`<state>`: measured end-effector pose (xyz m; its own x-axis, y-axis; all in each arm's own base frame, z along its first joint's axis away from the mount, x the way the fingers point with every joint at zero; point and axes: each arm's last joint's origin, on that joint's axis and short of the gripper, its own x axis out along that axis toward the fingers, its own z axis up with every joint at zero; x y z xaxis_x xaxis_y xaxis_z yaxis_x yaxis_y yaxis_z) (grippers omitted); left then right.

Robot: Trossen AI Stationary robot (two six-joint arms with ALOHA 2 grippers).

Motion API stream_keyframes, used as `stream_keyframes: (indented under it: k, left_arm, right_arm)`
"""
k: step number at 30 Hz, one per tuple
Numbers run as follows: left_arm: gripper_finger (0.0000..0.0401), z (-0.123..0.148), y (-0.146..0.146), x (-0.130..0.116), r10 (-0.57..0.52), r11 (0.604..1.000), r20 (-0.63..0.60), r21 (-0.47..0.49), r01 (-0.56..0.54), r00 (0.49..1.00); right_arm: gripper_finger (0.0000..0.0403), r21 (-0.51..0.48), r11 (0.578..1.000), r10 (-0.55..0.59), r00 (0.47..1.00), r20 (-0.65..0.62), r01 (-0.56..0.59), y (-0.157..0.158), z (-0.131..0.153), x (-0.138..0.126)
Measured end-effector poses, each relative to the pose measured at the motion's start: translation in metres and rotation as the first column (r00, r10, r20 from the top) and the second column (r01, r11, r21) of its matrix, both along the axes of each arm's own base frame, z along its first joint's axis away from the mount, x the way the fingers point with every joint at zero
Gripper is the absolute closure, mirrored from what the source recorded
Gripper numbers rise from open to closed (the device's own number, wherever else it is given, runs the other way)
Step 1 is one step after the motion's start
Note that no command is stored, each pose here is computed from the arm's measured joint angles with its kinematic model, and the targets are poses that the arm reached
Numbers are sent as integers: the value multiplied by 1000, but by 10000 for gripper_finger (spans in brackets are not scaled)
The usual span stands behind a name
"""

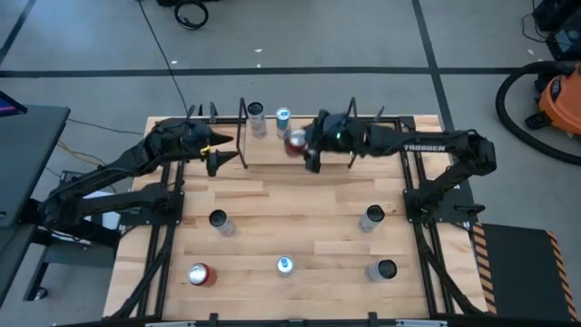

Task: Place canned beverage on shelf
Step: Put the right red-black soda can on the shelf

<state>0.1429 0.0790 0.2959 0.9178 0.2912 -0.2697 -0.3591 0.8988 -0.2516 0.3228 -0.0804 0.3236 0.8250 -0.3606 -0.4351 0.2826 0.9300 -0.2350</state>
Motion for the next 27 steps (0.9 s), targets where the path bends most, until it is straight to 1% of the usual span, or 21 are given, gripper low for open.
stream_keyframes:
  k: [4,11,16,22,25,27]
  left_arm:
    - [90,0,0,0,-4,1000,4,1,4,1000]
    - [90,2,0,1,-7,1000,20,23,7,1000]
    - [90,1,0,0,-5,1000,14,8,4,1000]
    - [90,2,0,1,-5,1000,21,13,5,1000]
    - [90,2,0,1,-5,1000,22,14,4,1000]
    - [90,2,0,1,-5,1000,21,13,4,1000]
  right_arm:
    - [84,18,1000,-23,999,24,23,-27,10,-9]
    - [84,71,997,24,1000,6,-25,-67,7,-26]
    - [83,97,995,28,1000,3,-28,-92,3,-38]
    - [82,128,991,-31,998,-58,38,-121,-18,-42]
    - [82,134,990,-32,995,-95,45,-130,-31,-39]
    - [82,151,988,-15,995,-98,30,-135,-36,-38]
